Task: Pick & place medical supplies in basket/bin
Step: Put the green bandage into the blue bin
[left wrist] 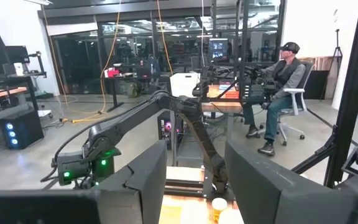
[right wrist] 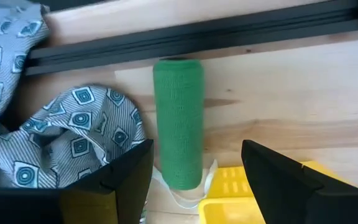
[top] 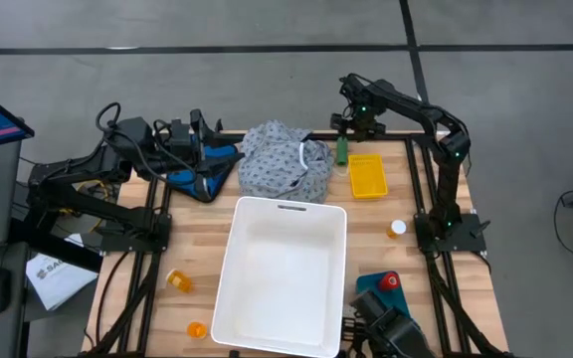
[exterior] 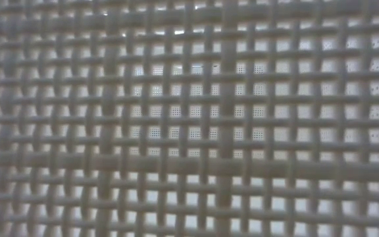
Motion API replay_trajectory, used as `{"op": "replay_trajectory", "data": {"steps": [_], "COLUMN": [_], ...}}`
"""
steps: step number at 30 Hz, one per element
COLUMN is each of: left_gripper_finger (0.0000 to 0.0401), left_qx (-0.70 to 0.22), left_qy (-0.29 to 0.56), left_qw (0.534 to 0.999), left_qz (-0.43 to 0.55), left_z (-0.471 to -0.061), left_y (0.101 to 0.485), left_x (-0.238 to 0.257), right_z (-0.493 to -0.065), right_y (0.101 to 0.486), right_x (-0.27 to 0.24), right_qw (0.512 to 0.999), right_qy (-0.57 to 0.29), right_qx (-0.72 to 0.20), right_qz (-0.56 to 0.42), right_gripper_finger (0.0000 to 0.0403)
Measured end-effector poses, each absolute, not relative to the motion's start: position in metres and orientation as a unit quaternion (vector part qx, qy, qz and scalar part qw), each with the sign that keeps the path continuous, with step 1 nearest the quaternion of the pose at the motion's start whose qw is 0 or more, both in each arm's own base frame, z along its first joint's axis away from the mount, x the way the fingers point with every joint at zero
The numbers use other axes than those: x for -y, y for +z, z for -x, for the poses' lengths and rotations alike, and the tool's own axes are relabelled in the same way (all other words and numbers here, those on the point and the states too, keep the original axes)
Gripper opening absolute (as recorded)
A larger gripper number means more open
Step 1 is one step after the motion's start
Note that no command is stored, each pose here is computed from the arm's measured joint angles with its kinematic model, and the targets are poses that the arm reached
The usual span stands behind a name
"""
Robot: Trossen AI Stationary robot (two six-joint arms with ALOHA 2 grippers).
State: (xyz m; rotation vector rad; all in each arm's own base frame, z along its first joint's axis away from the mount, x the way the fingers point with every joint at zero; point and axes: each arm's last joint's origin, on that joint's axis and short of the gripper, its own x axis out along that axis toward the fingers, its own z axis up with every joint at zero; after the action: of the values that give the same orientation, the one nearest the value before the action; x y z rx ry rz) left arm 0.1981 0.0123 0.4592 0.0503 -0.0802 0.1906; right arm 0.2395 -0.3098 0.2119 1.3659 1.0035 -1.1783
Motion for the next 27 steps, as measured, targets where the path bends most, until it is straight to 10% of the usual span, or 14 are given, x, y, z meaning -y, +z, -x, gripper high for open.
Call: {"op": "replay_trajectory", "data": {"steps": [27], "left_gripper_finger": [0.0155], "left_qx": [0.040], "left_qy": [0.096], "left_qw": [0.994], "left_qz": [-0.034], "left_z": [-0.198], "left_y": [0.459], "left_x": [-0.012], "right_z": [-0.265], "right_y": [0.206], "right_x": [0.297], "right_qw": [0.531], "right_qy": [-0.517], "right_qx": [-0.417], "right_qz": [-0.526], "right_gripper_finger": [0.0240]}}
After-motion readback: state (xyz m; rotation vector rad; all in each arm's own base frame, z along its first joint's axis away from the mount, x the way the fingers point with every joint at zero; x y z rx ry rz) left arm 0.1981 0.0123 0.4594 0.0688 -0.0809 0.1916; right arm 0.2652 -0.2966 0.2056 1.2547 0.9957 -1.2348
